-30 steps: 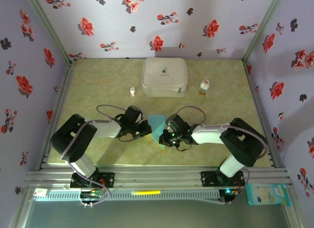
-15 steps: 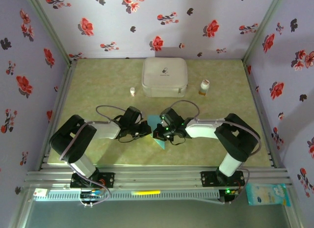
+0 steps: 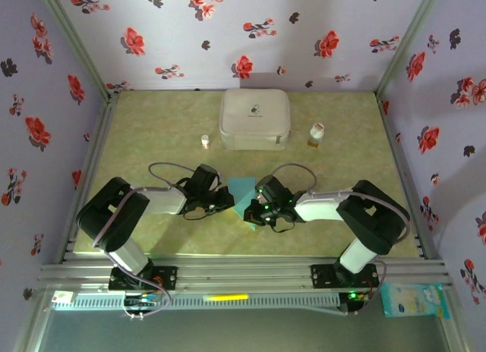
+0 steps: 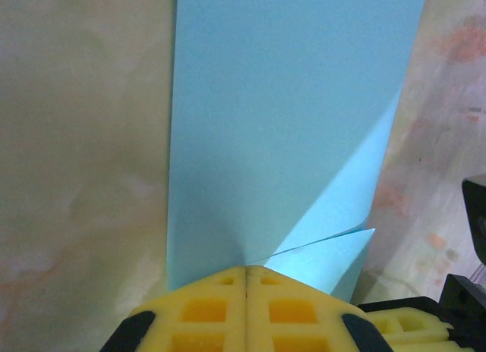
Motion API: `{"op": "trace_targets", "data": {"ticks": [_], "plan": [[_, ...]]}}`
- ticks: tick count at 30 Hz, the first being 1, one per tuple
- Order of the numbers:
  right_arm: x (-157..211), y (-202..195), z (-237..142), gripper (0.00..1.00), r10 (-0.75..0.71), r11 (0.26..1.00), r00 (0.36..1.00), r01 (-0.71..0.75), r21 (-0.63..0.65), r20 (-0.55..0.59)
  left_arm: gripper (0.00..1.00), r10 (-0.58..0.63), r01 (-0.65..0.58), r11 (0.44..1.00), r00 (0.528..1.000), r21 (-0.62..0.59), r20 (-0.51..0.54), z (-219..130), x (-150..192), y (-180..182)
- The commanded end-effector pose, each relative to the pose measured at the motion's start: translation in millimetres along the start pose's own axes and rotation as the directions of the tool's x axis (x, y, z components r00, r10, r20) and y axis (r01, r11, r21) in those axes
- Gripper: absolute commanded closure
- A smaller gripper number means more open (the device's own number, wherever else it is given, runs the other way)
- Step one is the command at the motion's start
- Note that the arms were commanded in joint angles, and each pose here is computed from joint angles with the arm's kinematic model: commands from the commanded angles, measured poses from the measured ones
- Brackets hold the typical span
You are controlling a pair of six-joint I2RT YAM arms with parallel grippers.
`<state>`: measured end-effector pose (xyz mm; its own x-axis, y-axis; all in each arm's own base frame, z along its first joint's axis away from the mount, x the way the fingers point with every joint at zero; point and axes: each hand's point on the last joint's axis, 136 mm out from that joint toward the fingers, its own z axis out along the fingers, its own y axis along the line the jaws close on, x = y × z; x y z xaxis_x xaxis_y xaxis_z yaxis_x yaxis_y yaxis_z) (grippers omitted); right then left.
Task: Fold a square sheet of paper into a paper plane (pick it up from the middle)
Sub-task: Third fold the triangle at the center of the table.
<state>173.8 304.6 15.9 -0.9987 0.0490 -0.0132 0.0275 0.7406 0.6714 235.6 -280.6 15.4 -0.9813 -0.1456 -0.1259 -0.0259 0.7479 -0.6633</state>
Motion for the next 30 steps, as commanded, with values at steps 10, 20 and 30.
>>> {"op": "trace_targets", "data": {"ticks": [10, 20, 30], "plan": [[36.4, -42.9, -16.1, 0.9, 0.022, 0.998, 0.999, -0.02, 0.053, -0.034, 1.0, -0.069, 0.062, 0.979, 0.997, -0.196, -0.029, 3.4, 16.7, 53.4], [19.0, -9.9, -39.5, 0.9, -0.055, 0.998, 0.998, 0.054, 0.025, 0.039, 1.0, -0.071, 0.065, 0.98, 0.997, -0.189, -0.026, 3.3, 16.3, 51.9], [-12.0, 36.1, -17.4, 0.91, -0.102, 0.994, 0.994, 0.103, -0.025, 0.03, 1.0, -0.074, 0.066, 0.98, 0.997, -0.188, -0.032, 6.3, 17.9, 54.1]]}}
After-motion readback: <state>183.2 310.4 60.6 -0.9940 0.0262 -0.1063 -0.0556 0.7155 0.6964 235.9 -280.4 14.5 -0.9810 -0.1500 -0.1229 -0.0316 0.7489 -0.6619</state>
